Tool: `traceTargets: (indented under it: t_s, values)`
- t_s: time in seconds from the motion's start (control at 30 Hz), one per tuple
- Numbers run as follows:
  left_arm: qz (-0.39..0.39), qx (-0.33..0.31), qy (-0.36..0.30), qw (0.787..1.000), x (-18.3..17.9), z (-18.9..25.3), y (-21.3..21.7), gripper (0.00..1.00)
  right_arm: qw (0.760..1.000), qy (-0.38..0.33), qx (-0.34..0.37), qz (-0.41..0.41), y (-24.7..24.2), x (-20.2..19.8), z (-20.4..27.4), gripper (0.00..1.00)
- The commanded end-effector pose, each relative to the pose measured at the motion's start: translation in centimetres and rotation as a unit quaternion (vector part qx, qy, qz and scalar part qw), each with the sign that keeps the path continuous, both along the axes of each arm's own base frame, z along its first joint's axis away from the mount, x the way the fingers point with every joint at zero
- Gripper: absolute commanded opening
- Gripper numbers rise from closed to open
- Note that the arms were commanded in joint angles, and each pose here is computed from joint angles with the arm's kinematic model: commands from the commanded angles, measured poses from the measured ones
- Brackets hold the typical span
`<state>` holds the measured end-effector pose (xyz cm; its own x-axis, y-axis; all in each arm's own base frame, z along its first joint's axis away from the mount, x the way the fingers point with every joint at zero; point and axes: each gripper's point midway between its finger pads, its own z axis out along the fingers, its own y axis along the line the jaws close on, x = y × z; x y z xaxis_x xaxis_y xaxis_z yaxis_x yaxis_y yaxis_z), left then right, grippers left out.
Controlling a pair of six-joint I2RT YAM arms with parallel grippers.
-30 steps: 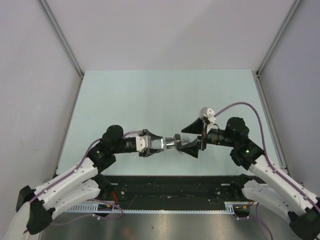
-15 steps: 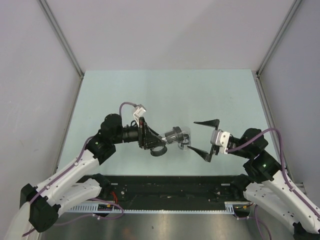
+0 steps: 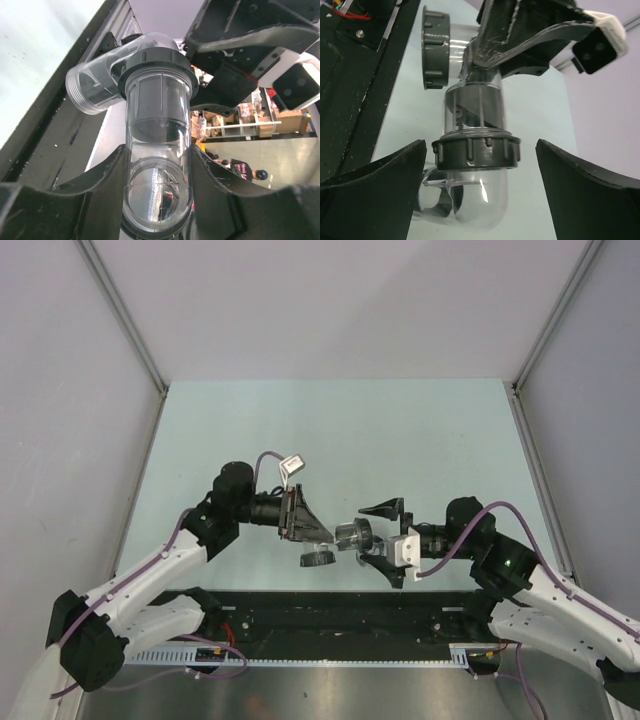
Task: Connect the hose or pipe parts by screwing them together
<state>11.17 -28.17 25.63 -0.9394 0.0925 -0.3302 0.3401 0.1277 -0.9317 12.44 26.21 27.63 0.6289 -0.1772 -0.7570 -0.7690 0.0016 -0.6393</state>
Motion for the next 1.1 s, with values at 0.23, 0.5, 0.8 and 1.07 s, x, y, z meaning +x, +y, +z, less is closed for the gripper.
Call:
traceTargets:
  t_s: [0.23,0.5,0.8,1.07]
  values:
    - [-0.042,-0.045,-0.028,0.998,-0.2,4.2,-0.3,0.0,1.0,-0.004,-0.009,0.005,1.4,-0.1,0.7,0.66]
    - [0.028,-0.03,-0.33,0.943,4.2,2.6,-0.4,0.0,0.983,0.182,0.033,-0.004,3.3,-0.8,0.7,0.16]
    - [-0.018,-0.005,-0.635,0.773,4.8,0.2,-1.0,0.0,0.933,0.358,0.048,0.012,3.9,-0.8,0.5,0.13]
    - [-0.056,0.009,-0.764,0.642,4.1,-2.2,-0.8,0.0,0.907,0.415,0.057,0.046,3.1,-0.5,1.4,0.02]
